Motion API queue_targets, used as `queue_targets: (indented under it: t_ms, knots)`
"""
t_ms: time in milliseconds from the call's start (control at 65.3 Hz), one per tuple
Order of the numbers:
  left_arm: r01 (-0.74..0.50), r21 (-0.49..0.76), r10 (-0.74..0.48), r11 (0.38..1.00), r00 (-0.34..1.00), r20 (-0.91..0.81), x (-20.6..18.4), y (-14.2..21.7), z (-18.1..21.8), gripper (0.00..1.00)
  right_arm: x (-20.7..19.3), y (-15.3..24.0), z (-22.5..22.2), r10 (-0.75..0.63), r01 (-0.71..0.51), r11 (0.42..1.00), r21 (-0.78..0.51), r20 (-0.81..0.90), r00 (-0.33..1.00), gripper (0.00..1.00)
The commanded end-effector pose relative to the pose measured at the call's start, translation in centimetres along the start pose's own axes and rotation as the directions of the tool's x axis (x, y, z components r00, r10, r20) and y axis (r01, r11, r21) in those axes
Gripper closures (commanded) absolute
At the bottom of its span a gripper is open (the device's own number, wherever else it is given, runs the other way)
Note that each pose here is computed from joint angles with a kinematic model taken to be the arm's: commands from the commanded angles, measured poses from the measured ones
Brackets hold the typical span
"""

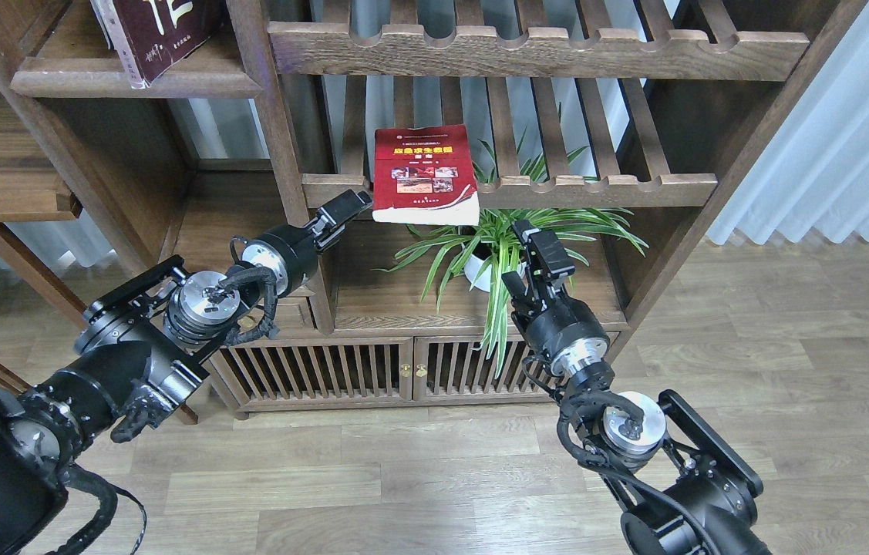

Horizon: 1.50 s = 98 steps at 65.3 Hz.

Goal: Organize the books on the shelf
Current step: 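Bring the left gripper up beside the red book, then tip the red book off the shelf with the right gripper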

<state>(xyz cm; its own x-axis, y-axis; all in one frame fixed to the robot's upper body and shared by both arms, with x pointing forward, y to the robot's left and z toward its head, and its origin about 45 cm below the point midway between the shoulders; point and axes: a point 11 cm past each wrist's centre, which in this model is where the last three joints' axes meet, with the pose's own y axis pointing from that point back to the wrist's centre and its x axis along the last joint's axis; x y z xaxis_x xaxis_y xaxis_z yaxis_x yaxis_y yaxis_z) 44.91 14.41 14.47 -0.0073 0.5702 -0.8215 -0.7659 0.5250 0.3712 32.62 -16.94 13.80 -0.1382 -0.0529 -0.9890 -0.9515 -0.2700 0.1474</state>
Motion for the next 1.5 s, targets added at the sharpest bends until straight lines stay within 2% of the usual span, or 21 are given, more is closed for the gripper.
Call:
queue_targets:
  t_ms: [0,168,337,536,643,735,827,903,934,1118,1271,1485]
  knots:
    - [0.004,0.003,-0.004,1.000,1.000,-0.002,-0.1,0.0,-0.1,0.04,0.0,0.0,0.1,0.000,0.000,1.000,-0.004,-0.002,1.000,0.02]
    - [0.005,0.002,-0.005,1.000,1.000,-0.007,-0.1,0.0,-0.1,0.06,-0.1,-0.3,0.4,-0.003,0.003,1.000,-0.016,-0.015,1.000,0.02]
    - [0.009,0.002,-0.009,1.000,0.999,-0.030,-0.2,-0.1,-0.1,0.12,0.2,-0.6,1.3,0.002,-0.004,0.999,-0.046,-0.035,0.999,0.02]
    - [0.019,0.051,-0.018,0.999,0.999,-0.035,-0.6,-0.1,-0.6,0.25,-0.1,-1.7,0.9,0.002,-0.004,0.999,-0.047,-0.059,0.998,0.02]
    - [0.022,0.063,-0.020,0.998,0.999,-0.029,-0.9,-0.2,-0.7,0.26,-0.1,-1.8,1.3,0.001,-0.005,0.998,-0.060,-0.065,0.998,0.02]
    - [0.022,0.070,-0.021,0.997,1.000,-0.016,-1.1,-0.2,-0.6,0.23,0.0,-2.1,1.8,0.006,-0.013,0.997,-0.080,-0.082,0.997,0.02]
    - [0.018,0.093,-0.020,0.995,1.000,0.020,-0.9,-0.2,-1.2,0.12,0.3,-2.9,1.7,0.033,-0.043,0.996,-0.083,-0.114,0.993,0.02]
    - [0.028,0.166,-0.043,0.986,0.995,0.087,-0.8,0.0,-2.9,0.03,0.9,-3.7,2.2,0.053,-0.070,0.992,-0.107,-0.156,0.986,0.02]
    - [0.030,0.222,-0.056,0.975,0.992,0.112,0.4,1.2,-4.1,0.01,0.9,-4.3,3.1,0.054,-0.082,0.987,-0.140,-0.195,0.979,0.02]
    - [-0.038,0.171,0.003,0.985,0.980,0.199,7.1,7.2,1.5,0.01,1.1,-6.3,2.8,0.084,-0.127,0.980,-0.150,-0.264,0.961,0.02]
    - [-0.088,0.170,0.043,0.982,0.967,0.252,12.0,11.5,2.5,0.01,0.2,-7.7,2.6,0.085,-0.133,0.979,-0.153,-0.286,0.954,0.02]
    - [-0.167,0.093,0.145,0.982,0.968,0.207,16.7,15.7,3.8,0.01,-0.9,-8.8,2.8,0.071,-0.126,0.978,-0.165,-0.305,0.950,0.03]
